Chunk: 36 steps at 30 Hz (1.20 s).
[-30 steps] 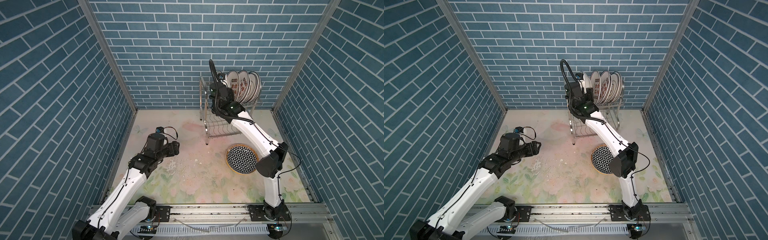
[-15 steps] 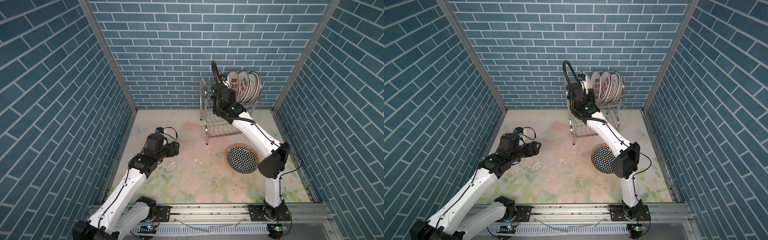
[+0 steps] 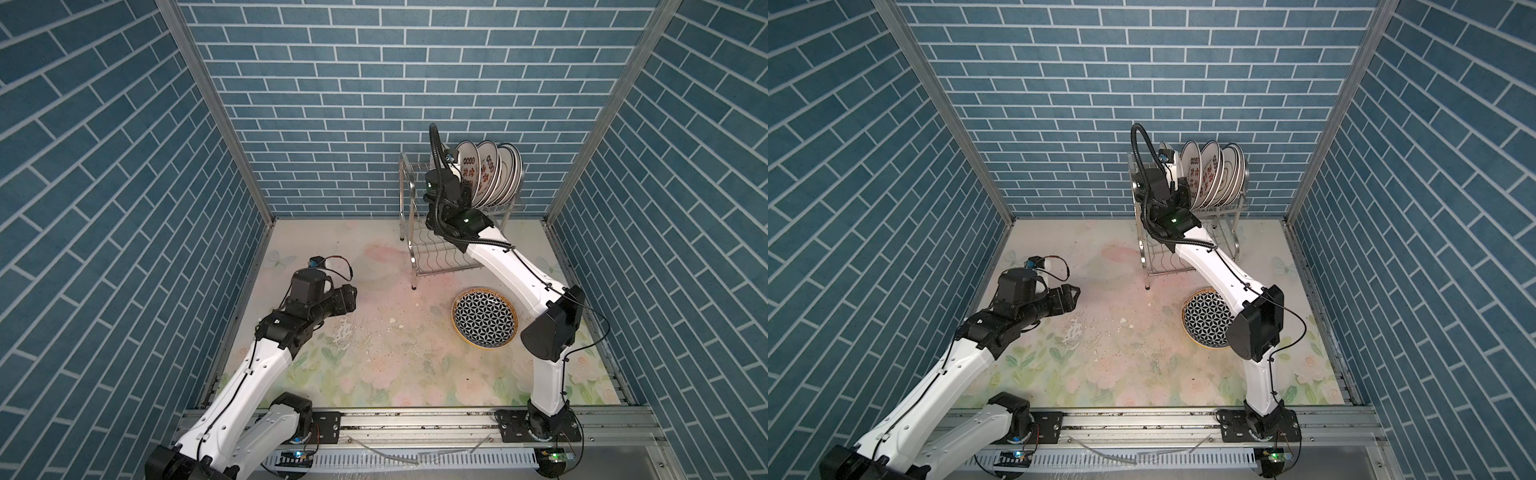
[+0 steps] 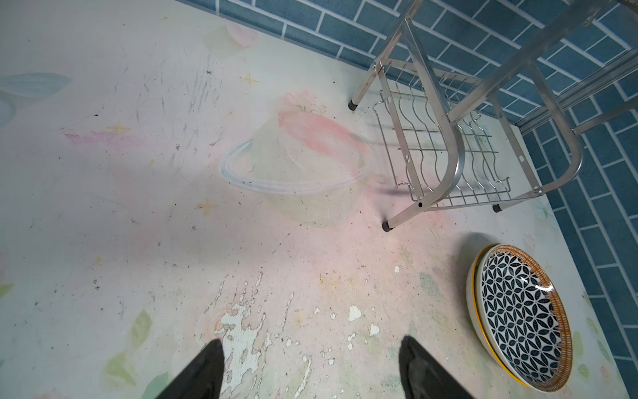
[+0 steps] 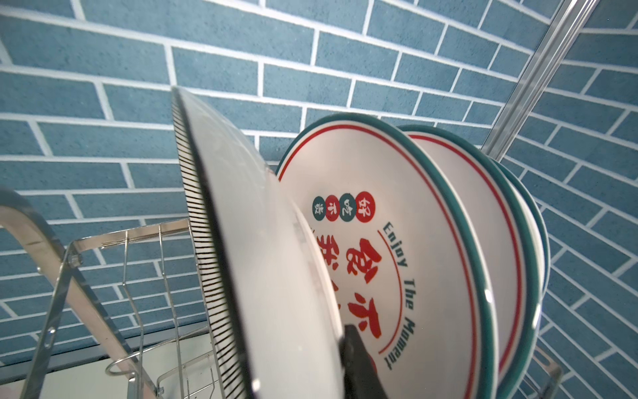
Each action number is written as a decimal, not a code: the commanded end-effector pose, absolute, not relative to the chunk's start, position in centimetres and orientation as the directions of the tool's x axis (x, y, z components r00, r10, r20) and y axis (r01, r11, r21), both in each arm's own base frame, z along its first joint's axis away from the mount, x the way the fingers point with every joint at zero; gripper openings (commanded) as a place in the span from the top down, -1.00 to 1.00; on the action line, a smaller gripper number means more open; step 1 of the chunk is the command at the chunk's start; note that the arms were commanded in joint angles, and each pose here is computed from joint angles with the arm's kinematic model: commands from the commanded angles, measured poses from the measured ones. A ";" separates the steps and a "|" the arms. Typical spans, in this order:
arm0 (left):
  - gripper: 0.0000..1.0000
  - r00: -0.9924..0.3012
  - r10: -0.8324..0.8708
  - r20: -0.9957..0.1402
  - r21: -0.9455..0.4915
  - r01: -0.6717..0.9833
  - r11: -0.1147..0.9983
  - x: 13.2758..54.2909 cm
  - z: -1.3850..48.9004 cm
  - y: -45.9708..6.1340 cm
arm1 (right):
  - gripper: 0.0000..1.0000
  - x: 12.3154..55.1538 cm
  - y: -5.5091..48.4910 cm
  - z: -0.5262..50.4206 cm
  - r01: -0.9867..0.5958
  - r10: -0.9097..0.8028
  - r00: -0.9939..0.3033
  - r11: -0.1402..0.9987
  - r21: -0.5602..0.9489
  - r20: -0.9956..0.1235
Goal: Unload the plates from the dish rack
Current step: Pick up the plate from the dish rack.
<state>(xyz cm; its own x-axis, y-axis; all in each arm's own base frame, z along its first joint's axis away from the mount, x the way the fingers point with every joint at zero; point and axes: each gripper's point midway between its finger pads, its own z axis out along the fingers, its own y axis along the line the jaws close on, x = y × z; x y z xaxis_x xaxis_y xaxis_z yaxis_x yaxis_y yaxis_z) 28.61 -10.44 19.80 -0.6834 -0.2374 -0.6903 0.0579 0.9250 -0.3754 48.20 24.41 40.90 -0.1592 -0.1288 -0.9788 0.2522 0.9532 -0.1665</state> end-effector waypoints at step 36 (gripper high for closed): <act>-0.61 -0.687 -0.250 -0.682 -0.394 0.057 0.918 29.0 19.9 -10.5 | 1.00 45.6 21.0 47.6 0.350 -0.157 0.000 0.925 -0.147 -0.988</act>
<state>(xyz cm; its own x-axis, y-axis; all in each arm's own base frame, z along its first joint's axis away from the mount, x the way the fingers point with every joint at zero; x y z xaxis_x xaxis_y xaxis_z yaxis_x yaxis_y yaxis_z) 28.71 -10.54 19.38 -0.6978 -0.2409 -0.6745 0.0554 0.9208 -0.3862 48.06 23.88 42.04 -0.1081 -0.2106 -0.9716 0.2675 0.9351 -0.2324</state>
